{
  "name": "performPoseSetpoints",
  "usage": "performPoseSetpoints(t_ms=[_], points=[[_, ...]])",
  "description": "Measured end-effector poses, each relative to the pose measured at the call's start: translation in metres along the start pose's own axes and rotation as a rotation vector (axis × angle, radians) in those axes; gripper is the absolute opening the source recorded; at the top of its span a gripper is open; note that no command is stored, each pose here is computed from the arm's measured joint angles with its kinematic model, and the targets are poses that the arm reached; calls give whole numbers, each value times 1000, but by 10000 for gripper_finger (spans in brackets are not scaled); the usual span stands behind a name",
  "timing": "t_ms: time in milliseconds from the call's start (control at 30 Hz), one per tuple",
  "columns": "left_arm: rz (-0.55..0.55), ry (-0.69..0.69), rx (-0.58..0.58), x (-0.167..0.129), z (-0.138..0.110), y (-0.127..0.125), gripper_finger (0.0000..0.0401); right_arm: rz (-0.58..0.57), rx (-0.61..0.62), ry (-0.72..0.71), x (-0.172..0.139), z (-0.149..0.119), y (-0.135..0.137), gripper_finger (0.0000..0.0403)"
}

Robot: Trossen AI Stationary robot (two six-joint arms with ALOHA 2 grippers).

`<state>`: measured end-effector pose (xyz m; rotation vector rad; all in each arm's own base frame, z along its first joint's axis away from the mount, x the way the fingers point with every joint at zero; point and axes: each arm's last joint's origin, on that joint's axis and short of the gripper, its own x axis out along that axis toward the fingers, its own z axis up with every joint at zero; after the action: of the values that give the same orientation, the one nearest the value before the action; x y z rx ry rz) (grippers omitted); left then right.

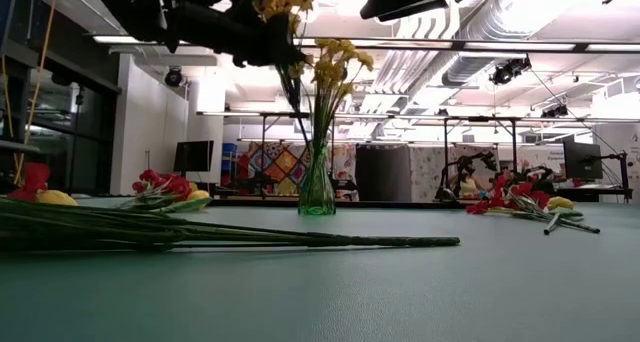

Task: Sort flowers into vase by color
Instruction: Put the bottom yellow flower into the green vase

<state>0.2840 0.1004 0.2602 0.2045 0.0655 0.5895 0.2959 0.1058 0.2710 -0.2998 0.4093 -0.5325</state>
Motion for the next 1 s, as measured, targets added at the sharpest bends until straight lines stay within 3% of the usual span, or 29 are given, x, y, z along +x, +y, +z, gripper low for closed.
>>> performPoseSetpoints(t_ms=[433,733,1000], points=[[75,-45,68,-6,13,9,1,2,-9,17,0,-3,0,286],[-1,-95,7,-25,33,10,1,-1,0,40,0,-6,0,286],[-42,-64,-32,-25,30,7,0,-1,7,39,0,-6,0,286]])
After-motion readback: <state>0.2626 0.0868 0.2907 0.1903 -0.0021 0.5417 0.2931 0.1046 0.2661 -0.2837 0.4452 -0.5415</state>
